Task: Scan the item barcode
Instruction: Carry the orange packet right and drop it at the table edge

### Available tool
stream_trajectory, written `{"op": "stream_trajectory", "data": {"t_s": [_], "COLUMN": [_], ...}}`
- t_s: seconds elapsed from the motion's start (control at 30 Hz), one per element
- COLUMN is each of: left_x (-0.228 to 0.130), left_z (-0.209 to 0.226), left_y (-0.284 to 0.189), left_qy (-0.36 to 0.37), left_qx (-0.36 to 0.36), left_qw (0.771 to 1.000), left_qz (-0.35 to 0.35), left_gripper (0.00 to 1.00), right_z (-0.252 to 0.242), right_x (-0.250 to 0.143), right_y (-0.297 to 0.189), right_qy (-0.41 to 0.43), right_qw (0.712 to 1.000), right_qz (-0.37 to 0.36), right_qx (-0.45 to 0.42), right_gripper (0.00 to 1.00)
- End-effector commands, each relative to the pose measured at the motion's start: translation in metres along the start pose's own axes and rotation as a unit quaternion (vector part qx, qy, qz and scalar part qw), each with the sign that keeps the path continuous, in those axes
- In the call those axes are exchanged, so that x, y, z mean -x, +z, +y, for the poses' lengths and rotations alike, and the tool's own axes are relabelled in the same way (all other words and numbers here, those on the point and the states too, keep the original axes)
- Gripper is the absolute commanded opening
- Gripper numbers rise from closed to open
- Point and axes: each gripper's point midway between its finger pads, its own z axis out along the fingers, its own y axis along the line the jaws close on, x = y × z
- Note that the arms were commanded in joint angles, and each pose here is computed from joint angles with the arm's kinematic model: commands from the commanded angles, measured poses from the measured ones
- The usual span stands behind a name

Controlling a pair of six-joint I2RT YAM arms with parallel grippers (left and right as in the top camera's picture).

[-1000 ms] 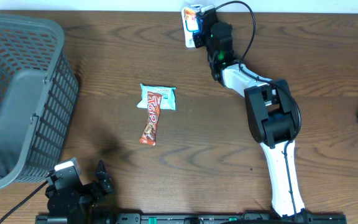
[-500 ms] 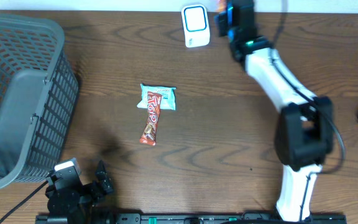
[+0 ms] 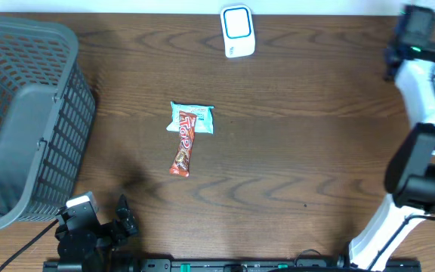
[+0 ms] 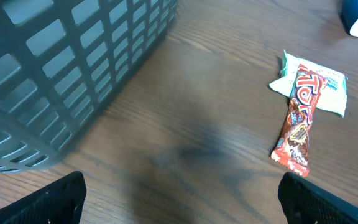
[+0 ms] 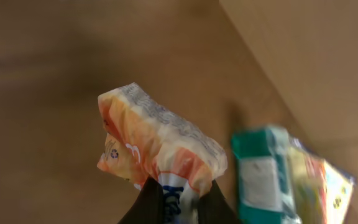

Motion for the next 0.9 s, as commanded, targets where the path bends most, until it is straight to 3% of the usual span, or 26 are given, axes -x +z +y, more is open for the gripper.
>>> {"op": "stream_trajectory", "data": {"t_s": [0.0,0.13,0.23,0.37,0.4,0.57,0.67,0.87], "left_x": [-0.001,-0.001,-0.001,-0.001,-0.001,-0.001,-0.001,-0.001], "left_z": [0.001,0.001,0.001,0.001,0.001,0.001,0.001,0.001], "left_y": [0.0,0.0,0.0,0.0,0.0,0.0,0.0,0.0], "left_qy": [0.0,0.0,0.0,0.0,0.0,0.0,0.0,0.0], "left_qx": [0.003,0.003,0.003,0.003,0.003,0.003,0.003,0.003], "left_qw": [1.0,1.0,1.0,1.0,1.0,1.0,1.0,1.0], "left_qz": [0.0,0.0,0.0,0.0,0.0,0.0,0.0,0.0], "left_gripper": [0.99,0.99,0.99,0.99,0.99,0.99,0.99,0.99], "right_z": [-0.004,-0.012,-0.021,-0.029,-0.03,-0.024,0.004,0.084], "right_x": [-0.04,-0.076,-0.09,-0.087,-0.084,-0.052,-0.018,0.028], "right_y": [0.037,0.069,0.081,0.083,0.082,0.053,0.014,-0.1], "right_qy": [0.021,0.044,0.072,0.085,0.086,0.135,0.167,0.157], "right_qw": [0.998,0.99,0.986,0.986,0.987,0.981,0.959,0.852], "right_qz": [0.055,0.102,0.122,0.117,0.114,0.082,0.051,0.02], "right_qx": [0.034,0.081,0.084,0.078,0.079,0.114,0.222,0.499], "right_gripper": [0.01,0.01,0.2,0.79,0.99,0.99,0.99,0.99]}}
